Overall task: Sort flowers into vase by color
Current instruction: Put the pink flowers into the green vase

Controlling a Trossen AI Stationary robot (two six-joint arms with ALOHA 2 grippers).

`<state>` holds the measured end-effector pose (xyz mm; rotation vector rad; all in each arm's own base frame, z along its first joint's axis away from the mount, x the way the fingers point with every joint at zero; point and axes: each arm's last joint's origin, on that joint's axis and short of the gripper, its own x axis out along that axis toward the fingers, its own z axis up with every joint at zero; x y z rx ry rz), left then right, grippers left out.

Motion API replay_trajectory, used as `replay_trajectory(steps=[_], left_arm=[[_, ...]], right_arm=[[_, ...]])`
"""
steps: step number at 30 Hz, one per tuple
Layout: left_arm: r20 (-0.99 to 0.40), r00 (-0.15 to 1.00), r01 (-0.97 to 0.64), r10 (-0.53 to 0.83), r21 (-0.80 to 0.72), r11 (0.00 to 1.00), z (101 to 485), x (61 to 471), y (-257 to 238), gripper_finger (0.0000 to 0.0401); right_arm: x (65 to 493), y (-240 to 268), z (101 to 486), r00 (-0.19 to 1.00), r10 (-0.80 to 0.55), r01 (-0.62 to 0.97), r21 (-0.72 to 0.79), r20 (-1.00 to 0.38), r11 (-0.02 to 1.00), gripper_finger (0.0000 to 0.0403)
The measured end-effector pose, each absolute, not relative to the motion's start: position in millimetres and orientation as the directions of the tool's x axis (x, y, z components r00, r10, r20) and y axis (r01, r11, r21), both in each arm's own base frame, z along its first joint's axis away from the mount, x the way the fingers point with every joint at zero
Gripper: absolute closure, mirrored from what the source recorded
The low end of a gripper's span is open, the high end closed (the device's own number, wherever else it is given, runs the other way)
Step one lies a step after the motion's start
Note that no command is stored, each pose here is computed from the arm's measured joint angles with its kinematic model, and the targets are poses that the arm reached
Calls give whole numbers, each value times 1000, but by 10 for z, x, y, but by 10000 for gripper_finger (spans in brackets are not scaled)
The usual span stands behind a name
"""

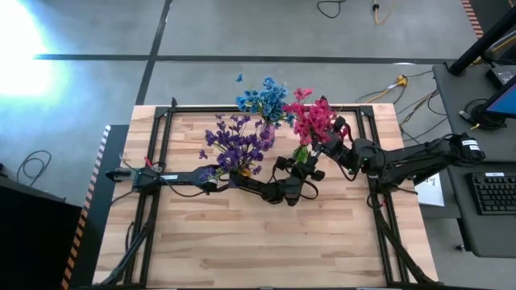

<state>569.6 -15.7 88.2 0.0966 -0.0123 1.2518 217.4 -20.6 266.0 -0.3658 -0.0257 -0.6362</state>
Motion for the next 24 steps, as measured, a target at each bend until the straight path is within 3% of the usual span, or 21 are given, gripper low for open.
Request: replay_trajectory(steps=[24], left_arm=[[62, 320, -945, 945, 86, 315, 900, 5703, -194, 230]], right_arm=[[2159, -218, 2574, 781, -618, 615, -274, 88, 739, 375]])
